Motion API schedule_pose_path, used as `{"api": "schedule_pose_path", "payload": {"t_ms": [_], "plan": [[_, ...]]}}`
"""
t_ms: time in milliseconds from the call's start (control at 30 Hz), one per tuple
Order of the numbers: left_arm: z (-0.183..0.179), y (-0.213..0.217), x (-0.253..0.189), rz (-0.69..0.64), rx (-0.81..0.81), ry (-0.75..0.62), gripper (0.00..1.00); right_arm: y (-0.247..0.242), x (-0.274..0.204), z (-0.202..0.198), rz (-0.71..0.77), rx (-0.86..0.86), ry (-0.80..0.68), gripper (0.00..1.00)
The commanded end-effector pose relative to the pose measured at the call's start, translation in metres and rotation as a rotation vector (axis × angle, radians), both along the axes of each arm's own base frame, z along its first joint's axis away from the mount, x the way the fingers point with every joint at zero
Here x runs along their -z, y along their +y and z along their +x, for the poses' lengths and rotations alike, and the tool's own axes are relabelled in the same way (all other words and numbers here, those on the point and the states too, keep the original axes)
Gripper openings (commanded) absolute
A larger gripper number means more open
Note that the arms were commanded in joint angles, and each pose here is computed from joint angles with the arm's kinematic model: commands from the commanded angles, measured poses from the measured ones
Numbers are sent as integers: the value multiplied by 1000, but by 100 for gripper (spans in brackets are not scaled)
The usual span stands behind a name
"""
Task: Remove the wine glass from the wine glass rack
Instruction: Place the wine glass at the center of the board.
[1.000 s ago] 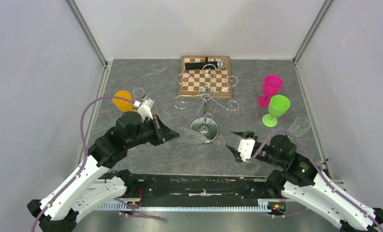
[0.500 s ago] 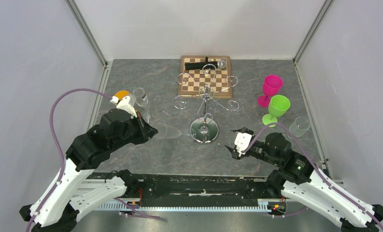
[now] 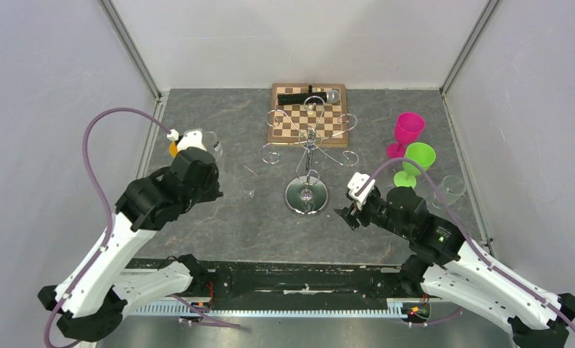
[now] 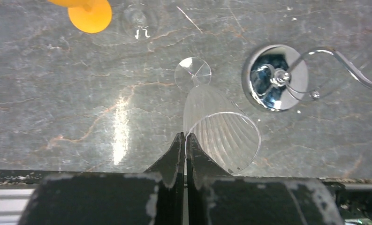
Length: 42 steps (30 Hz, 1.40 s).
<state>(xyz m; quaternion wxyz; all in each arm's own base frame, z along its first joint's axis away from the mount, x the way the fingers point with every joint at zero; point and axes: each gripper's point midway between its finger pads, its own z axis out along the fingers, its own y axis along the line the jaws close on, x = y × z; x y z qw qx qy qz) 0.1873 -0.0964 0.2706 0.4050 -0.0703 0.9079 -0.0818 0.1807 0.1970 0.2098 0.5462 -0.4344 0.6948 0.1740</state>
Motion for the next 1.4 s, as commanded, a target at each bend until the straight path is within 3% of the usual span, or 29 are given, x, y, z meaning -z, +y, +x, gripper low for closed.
{"api": "schedule_pose_path", "payload": {"t_ms": [0, 233, 733, 1367], "plan": [[19, 16, -13, 103, -45, -57, 2, 9, -22, -5, 87, 2, 60, 67], [33, 31, -6, 115, -89, -25, 2, 22, -14, -12, 89, -37, 154, 67], [57, 75, 33, 140, -205, 96, 2, 23, -2, -24, 122, -63, 198, 70], [86, 101, 55, 75, -248, 206, 2, 19, 7, -34, 120, -69, 256, 72]]}}
